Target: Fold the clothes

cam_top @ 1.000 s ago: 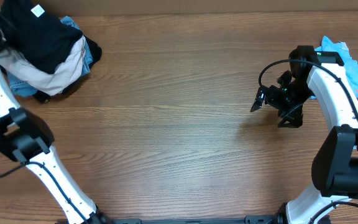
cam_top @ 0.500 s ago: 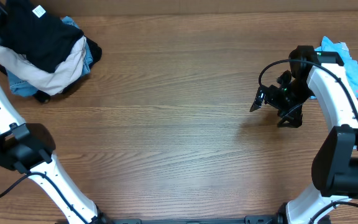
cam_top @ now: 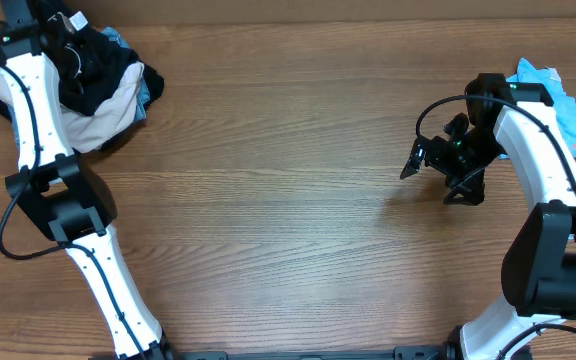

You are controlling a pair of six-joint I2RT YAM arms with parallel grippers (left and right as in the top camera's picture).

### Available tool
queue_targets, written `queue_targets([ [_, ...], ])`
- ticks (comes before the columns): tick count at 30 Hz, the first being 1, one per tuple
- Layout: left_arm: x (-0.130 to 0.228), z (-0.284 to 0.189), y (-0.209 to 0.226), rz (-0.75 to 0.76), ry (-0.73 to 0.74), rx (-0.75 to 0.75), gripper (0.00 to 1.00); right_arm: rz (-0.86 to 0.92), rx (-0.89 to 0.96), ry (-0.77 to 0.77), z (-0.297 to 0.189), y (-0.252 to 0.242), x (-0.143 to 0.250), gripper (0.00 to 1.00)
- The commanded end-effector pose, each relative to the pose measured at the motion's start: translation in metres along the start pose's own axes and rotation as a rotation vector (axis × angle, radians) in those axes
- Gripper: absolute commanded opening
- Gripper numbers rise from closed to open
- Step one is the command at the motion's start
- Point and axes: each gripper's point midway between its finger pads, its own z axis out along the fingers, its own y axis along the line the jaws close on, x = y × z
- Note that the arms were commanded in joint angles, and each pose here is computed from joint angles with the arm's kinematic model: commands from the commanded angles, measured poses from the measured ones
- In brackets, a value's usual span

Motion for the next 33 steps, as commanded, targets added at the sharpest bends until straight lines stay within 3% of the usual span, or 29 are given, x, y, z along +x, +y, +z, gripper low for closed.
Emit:
queue_targets([
  [1,-0.054,-0.136,-0.050,0.008,-0.279,0.091,0.16,-0.016,-0.024,-0.034,-0.009,0.007,-0.004,1.00],
  [3,-0.062,-0.203,-0.063,0.030,-0.389,0.116,0.54,-0.014,-0.025,-0.036,-0.009,0.007,-0.005,1.00],
  [4,-0.060,-0.235,-0.067,0.036,-0.429,0.124,0.88,-0.015,-0.026,-0.039,-0.010,0.007,-0.005,1.00],
  [5,-0.055,-0.256,-0.069,0.037,-0.444,0.131,1.00,-0.015,-0.028,-0.043,-0.012,0.008,-0.005,1.00],
  [7,-0.026,-0.314,-0.078,0.043,-0.448,0.183,1.00,-0.025,-0.048,-0.074,-0.022,0.013,-0.003,1.00],
  [11,0.040,-0.423,-0.130,0.221,-0.508,0.403,1.00,-0.086,-0.104,-0.248,-0.076,0.025,0.021,1.00],
  [17,0.172,-0.562,-0.167,0.486,-0.697,0.541,1.00,-0.141,-0.195,-0.658,-0.177,0.018,0.120,1.00],
  [20,0.239,-0.604,-0.184,0.606,-0.733,0.666,1.00,-0.174,-0.223,-0.792,-0.197,0.007,0.167,1.00],
  [24,0.307,-0.627,-0.200,0.824,-0.716,0.819,0.97,-0.195,-0.246,-0.853,-0.198,-0.007,0.212,1.00],
  [26,0.336,-0.635,-0.197,0.909,-0.744,0.828,1.00,-0.212,-0.264,-0.904,-0.197,-0.016,0.237,1.00],
  [28,0.366,-0.640,-0.181,0.925,-0.792,0.746,1.00,-0.229,-0.279,-0.984,-0.200,-0.023,0.255,1.00],
  [33,0.418,-0.660,-0.147,0.936,-0.942,0.637,1.00,-0.219,-0.260,-1.016,-0.203,-0.028,0.256,1.00],
])
